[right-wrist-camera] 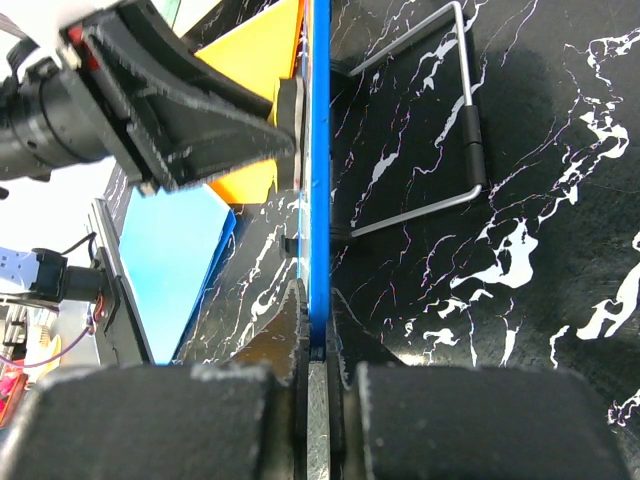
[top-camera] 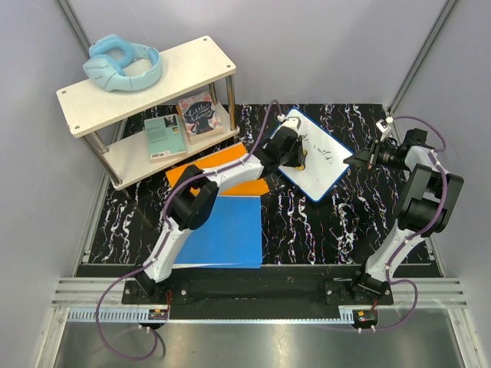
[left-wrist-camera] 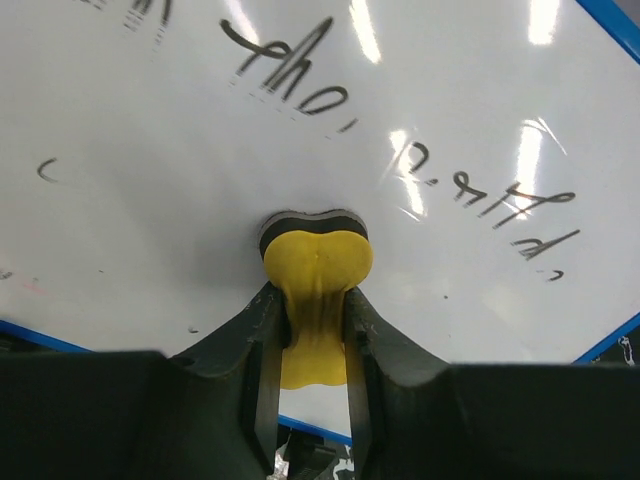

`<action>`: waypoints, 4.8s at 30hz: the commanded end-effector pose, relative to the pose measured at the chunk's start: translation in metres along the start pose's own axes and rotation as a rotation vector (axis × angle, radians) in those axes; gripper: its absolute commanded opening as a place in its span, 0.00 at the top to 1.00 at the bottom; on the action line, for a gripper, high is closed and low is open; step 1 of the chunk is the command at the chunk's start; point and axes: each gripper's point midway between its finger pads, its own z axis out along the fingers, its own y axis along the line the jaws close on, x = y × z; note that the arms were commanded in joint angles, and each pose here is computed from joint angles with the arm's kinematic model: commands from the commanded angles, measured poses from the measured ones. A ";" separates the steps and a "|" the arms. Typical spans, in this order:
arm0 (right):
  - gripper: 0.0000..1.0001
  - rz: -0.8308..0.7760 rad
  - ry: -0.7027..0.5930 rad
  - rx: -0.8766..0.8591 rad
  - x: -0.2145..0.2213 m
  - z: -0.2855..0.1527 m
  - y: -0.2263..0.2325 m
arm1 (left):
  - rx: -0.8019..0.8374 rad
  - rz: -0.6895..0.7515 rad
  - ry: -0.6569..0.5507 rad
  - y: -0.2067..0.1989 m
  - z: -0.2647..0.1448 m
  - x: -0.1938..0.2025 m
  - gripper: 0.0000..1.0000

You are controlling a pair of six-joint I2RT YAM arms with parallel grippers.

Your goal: Erase the whiteboard

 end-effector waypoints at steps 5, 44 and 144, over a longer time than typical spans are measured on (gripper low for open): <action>1.00 -0.064 0.039 -0.008 0.007 0.007 0.004 | -0.114 -0.181 -0.129 0.079 0.008 -0.065 1.00; 1.00 -0.076 0.084 0.006 0.001 0.001 0.007 | 0.351 0.527 0.051 -0.095 0.008 0.016 1.00; 1.00 -0.168 0.207 -0.003 0.019 0.006 0.020 | 0.085 0.188 -0.259 0.013 0.023 -0.122 1.00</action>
